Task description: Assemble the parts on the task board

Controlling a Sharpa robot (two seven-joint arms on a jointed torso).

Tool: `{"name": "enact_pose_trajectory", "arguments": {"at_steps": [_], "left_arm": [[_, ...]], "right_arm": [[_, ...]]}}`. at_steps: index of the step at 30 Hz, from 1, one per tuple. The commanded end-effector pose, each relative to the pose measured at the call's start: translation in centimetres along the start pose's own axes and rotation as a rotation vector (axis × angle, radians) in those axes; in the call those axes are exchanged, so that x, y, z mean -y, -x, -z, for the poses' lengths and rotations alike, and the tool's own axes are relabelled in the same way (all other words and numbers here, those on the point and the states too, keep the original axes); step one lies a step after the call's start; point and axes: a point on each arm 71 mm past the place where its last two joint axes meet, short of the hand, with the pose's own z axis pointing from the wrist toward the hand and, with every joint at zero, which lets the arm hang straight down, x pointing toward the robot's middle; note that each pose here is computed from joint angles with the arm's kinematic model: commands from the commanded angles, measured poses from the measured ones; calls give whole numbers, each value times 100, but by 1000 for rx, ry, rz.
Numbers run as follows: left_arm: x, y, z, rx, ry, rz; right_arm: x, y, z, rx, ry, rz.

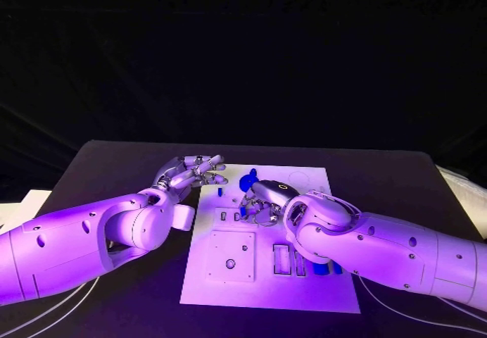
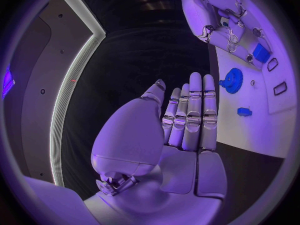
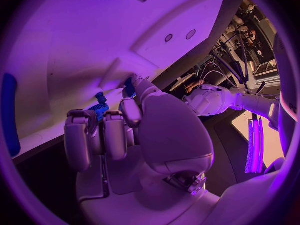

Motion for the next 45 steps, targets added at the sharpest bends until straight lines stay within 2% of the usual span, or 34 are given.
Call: {"name": "enact_pose_trajectory", "arguments": {"at_steps": [1, 15, 34, 40, 45], "left_arm": [[16, -15, -1, -8, -12, 6], [15, -8, -2, -8, -11, 6], [10, -7, -9, -7, -9, 5], [8, -5, -10, -7, -8, 6], [7, -2, -12, -6, -7, 6]], "right_arm": [[37, -87, 19, -62, -26, 38], [60, -90, 47, -70, -36, 61], [34, -65, 52, -22, -22, 60], [15, -48, 67, 14, -13, 48], [-31, -20, 106, 82, 13, 17]]}}
